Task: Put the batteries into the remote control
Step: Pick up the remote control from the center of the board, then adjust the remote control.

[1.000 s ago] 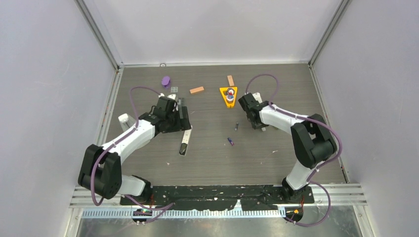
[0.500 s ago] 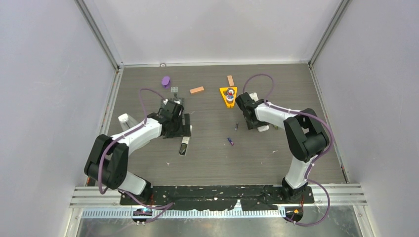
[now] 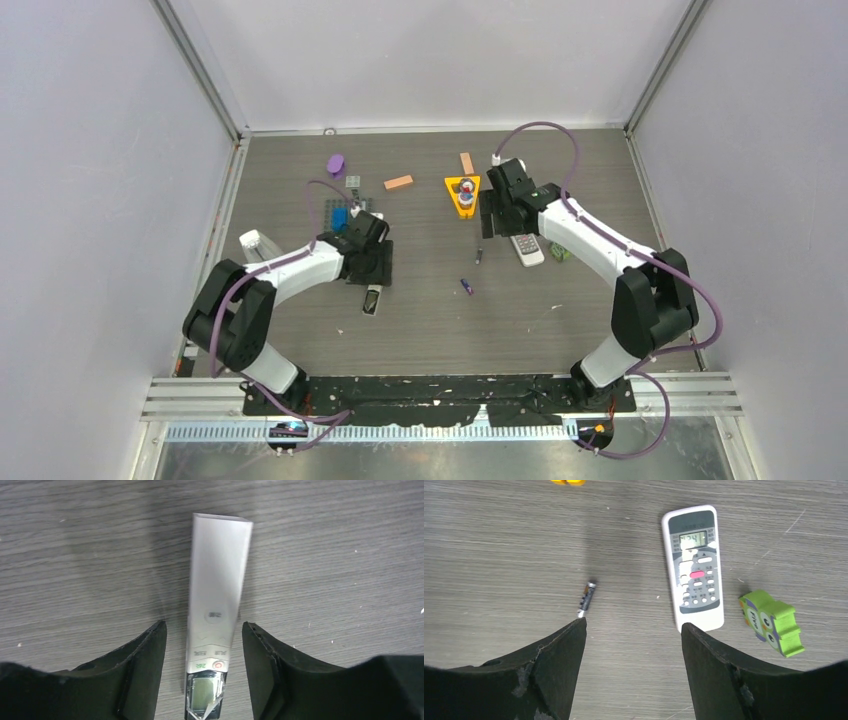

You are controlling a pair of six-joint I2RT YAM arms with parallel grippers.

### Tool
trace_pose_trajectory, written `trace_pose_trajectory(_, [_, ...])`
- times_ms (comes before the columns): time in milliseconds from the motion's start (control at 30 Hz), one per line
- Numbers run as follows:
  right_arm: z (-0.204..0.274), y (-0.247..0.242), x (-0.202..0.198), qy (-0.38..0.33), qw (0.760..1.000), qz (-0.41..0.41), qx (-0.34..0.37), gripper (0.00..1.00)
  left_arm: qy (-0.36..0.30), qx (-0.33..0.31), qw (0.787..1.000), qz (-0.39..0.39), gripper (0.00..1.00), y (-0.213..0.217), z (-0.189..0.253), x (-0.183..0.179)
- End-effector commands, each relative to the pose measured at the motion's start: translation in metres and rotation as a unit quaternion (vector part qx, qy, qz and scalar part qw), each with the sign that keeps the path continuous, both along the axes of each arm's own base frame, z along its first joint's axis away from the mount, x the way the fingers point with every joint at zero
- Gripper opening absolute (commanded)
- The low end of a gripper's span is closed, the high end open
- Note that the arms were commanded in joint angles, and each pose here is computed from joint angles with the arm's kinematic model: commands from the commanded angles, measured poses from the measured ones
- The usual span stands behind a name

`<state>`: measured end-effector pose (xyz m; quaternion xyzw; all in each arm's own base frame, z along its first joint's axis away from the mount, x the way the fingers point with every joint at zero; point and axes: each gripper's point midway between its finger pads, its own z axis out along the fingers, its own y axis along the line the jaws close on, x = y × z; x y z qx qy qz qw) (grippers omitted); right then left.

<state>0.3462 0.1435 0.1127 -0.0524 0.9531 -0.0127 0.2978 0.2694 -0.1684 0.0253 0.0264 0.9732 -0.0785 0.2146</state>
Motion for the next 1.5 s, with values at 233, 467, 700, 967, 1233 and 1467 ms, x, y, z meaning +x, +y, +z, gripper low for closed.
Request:
trace_pose_trajectory(233, [0.043,0.032,-0.004,-0.027,0.993,0.029,0.113,0.75,-0.038,0.029,0.998,-0.028,0.06,-0.006,-0.007,0.006])
trace_pose_trajectory(467, [0.083,0.053,-0.012,-0.056,0.980,0.078,0.177,0.72,-0.042,-0.102,0.984,-0.140,0.00,-0.059,0.077,-0.004])
trace_pose_trajectory(700, [0.160,0.105,-0.032,-0.112,0.916,0.218,0.318,0.75,-0.104,-0.256,0.920,-0.278,0.00,-0.105,0.202,-0.031])
trace_pose_trajectory(967, [0.259,0.138,-0.107,-0.181,0.765,0.425,0.449,0.80,-0.112,-0.347,0.846,-0.389,0.00,-0.117,0.287,-0.079])
trace_pose_trajectory(1233, [0.283,0.142,-0.139,-0.184,0.699,0.492,0.485,0.82,-0.122,-0.404,0.795,-0.435,0.00,-0.122,0.323,-0.103])
trace_pose_trajectory(1467, [0.272,0.146,-0.150,-0.145,0.681,0.523,0.491,0.82,-0.116,-0.422,0.778,-0.452,0.00,-0.123,0.327,-0.111])
